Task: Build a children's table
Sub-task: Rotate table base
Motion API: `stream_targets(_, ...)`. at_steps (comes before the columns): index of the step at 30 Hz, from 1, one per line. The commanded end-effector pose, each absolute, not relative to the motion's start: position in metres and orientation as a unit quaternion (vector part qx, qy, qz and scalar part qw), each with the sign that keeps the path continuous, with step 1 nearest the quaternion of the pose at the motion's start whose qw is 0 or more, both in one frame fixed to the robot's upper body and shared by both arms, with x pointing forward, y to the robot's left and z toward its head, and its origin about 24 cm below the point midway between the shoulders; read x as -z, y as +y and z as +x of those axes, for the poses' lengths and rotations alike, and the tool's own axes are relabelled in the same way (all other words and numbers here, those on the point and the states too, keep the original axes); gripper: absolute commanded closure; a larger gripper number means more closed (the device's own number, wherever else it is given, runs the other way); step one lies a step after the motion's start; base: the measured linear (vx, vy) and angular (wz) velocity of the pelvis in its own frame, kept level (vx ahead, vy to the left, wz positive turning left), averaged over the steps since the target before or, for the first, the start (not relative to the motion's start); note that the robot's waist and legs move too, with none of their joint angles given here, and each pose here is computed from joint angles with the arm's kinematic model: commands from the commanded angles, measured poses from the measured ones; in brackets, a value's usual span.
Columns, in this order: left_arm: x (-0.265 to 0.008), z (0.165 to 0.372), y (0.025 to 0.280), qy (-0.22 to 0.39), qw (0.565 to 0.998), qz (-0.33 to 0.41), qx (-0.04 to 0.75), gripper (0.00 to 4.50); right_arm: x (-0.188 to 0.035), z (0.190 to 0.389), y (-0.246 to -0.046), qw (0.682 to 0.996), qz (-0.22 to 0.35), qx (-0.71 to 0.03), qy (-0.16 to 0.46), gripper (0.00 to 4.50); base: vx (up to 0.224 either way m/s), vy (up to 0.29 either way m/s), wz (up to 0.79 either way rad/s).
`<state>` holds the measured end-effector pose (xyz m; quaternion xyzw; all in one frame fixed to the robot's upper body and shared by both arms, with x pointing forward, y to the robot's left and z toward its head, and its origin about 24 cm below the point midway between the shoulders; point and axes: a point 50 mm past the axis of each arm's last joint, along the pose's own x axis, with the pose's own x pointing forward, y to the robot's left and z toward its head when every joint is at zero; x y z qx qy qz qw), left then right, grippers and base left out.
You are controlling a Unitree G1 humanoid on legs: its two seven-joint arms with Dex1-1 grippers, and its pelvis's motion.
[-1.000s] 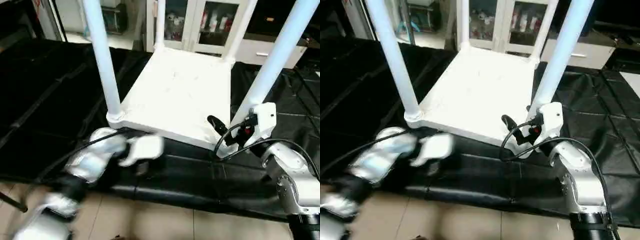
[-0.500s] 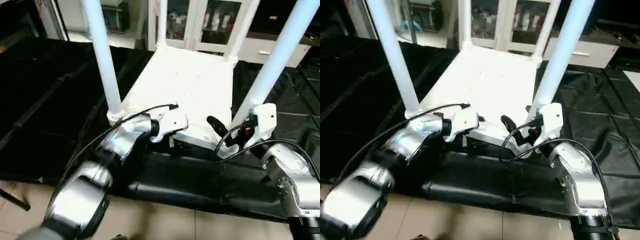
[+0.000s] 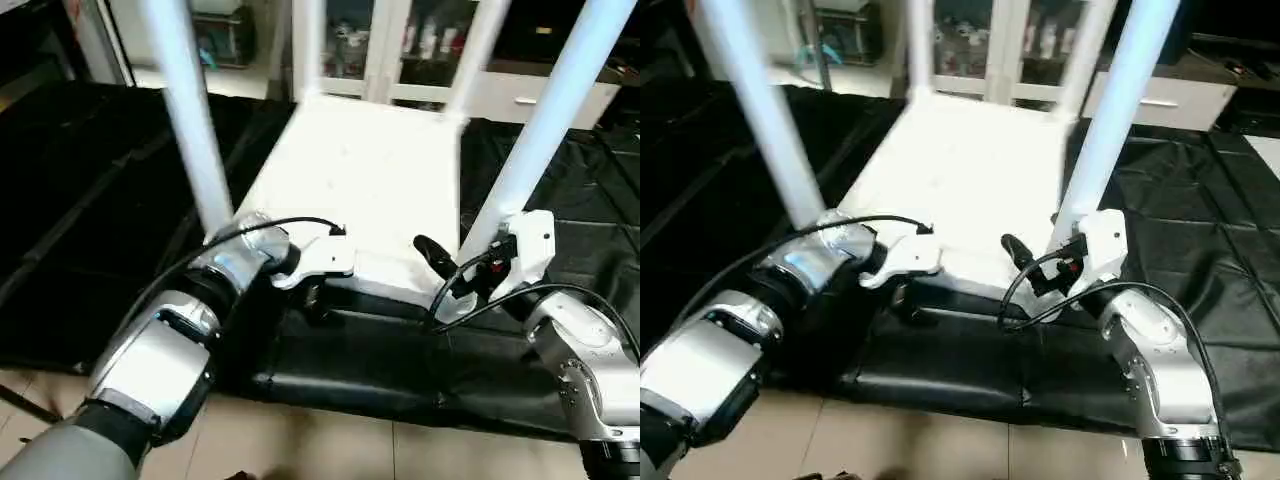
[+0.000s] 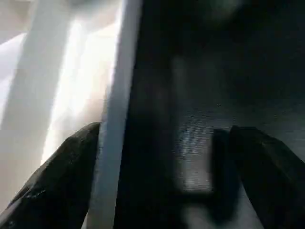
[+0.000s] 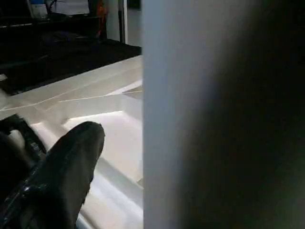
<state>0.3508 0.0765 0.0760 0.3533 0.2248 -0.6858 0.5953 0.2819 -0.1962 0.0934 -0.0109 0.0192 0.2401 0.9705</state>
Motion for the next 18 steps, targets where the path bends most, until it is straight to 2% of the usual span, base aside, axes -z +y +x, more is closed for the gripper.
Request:
stream_targets(1,-0.064,0.341,0.08,0.265,0.544,0.341,0.72,0.08,-0.099,0.284,-0.193,0.969,-0.012,-0.248,0.013,0.0,0.0,0.0,0.0)
stream_targets(6,-0.07,0.339,0.11,0.301,0.531,0.324,0.723,0.08,-0.097,0.29,-0.184,0.968,-0.001,-0.252,0.01,0.0,0.0,0.0,0.0)
stream_targets(7,-0.07,0.341,0.119,0.287,0.558,0.338,0.702,0.08,-0.097,0.292,-0.175,0.964,0.011,-0.264,0.008,0.0,0.0,0.0,0.0)
stream_targets(8,-0.07,0.341,0.119,0.287,0.558,0.338,0.702,0.08,-0.097,0.292,-0.175,0.964,0.011,-0.264,0.008,0.0,0.0,0.0,0.0)
stream_targets(10,-0.069,0.346,0.119,0.233,0.615,0.349,0.668,0.08,-0.095,0.293,-0.161,0.958,0.029,-0.284,0.008,0.0,0.0,0.0,0.0)
stream_targets(12,-0.07,0.347,0.118,0.218,0.631,0.346,0.66,0.08,-0.094,0.293,-0.157,0.957,0.032,-0.288,0.009,0.0,0.0,0.0,0.0)
stream_targets(13,-0.072,0.349,0.112,0.17,0.675,0.331,0.637,0.08,-0.092,0.293,-0.145,0.952,0.042,-0.304,0.011,0.0,0.0,0.0,0.0)
stream_targets(16,-0.078,0.351,0.104,0.113,0.741,0.281,0.599,0.08,-0.089,0.292,-0.128,0.945,0.053,-0.322,0.014,0.0,0.0,0.0,0.0)
stream_targets(18,-0.08,0.351,0.103,0.097,0.756,0.263,0.592,0.08,-0.088,0.292,-0.125,0.944,0.057,-0.325,0.014,0.0,0.0,0.0,0.0)
